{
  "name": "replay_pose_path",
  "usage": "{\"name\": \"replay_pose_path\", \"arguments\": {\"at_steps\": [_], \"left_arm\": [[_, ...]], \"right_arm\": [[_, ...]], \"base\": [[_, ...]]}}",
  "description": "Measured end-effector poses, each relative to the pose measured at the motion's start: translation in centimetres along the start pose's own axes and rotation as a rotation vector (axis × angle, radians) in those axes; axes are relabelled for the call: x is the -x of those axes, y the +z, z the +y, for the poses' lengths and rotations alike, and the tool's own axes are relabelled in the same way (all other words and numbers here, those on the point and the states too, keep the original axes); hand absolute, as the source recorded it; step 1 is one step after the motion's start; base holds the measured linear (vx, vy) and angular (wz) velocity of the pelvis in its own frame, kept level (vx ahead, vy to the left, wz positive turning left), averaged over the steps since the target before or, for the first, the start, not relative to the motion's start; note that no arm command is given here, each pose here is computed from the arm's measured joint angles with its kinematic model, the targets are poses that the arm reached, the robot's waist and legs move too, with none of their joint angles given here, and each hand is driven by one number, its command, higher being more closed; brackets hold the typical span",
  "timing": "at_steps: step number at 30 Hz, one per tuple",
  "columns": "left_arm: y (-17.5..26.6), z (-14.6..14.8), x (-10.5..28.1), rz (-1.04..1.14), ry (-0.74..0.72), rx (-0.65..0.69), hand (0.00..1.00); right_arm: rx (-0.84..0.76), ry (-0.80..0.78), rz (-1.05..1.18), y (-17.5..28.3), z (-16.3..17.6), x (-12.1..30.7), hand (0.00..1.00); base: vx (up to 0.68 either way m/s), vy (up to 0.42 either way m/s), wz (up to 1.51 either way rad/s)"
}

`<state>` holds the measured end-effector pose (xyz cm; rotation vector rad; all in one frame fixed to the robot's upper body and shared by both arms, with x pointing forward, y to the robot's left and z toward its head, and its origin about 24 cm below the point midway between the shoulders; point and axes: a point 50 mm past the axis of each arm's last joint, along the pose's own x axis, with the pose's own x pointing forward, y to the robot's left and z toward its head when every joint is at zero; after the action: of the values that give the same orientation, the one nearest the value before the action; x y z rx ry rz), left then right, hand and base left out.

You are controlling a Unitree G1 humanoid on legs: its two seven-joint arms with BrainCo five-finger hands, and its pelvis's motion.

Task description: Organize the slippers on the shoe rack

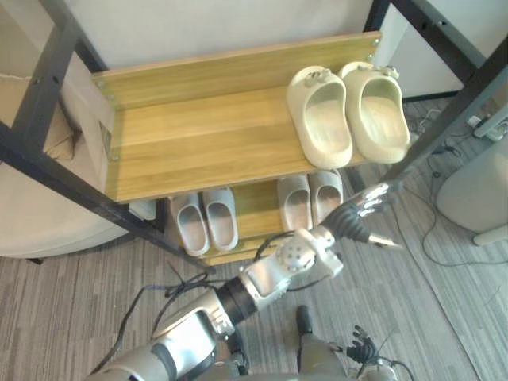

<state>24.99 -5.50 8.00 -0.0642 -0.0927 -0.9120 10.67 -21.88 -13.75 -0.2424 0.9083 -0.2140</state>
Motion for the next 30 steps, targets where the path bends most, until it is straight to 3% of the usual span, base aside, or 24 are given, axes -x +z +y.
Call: {"name": "replay_pose_path", "arguments": {"at_steps": [7, 10, 18, 25, 30], "left_arm": [[-8.3, 2.8, 6.2, 0.335, 0.131, -0.005, 0.00], [-9.6, 3.9, 8.4, 0.399, 0.206, 0.008, 0.00], [-14.4, 8.6, 17.9, 0.657, 0.589, 0.072, 0.00], [-17.4, 9.4, 25.9, 0.901, 0.878, 0.119, 0.00], [-18.2, 8.3, 28.4, 0.977, 0.958, 0.156, 0.00]], "right_arm": [[0.016, 0.012, -0.004, 0.9, 0.2, -0.7, 0.00], [0.040, 0.023, -0.016, 1.2, 0.3, -0.9, 0.00], [0.050, 0.054, -0.035, 2.4, 0.7, -1.5, 0.00], [0.046, 0.056, -0.002, 1.8, 0.7, -1.5, 0.00], [0.029, 0.072, 0.009, 1.6, 1.5, -1.4, 0.00]], "base": [[0.01, -0.015, 0.13], [0.02, -0.008, 0.09], [0.00, -0.008, 0.10], [-0.04, -0.007, 0.06], [0.00, -0.003, 0.11]]}}
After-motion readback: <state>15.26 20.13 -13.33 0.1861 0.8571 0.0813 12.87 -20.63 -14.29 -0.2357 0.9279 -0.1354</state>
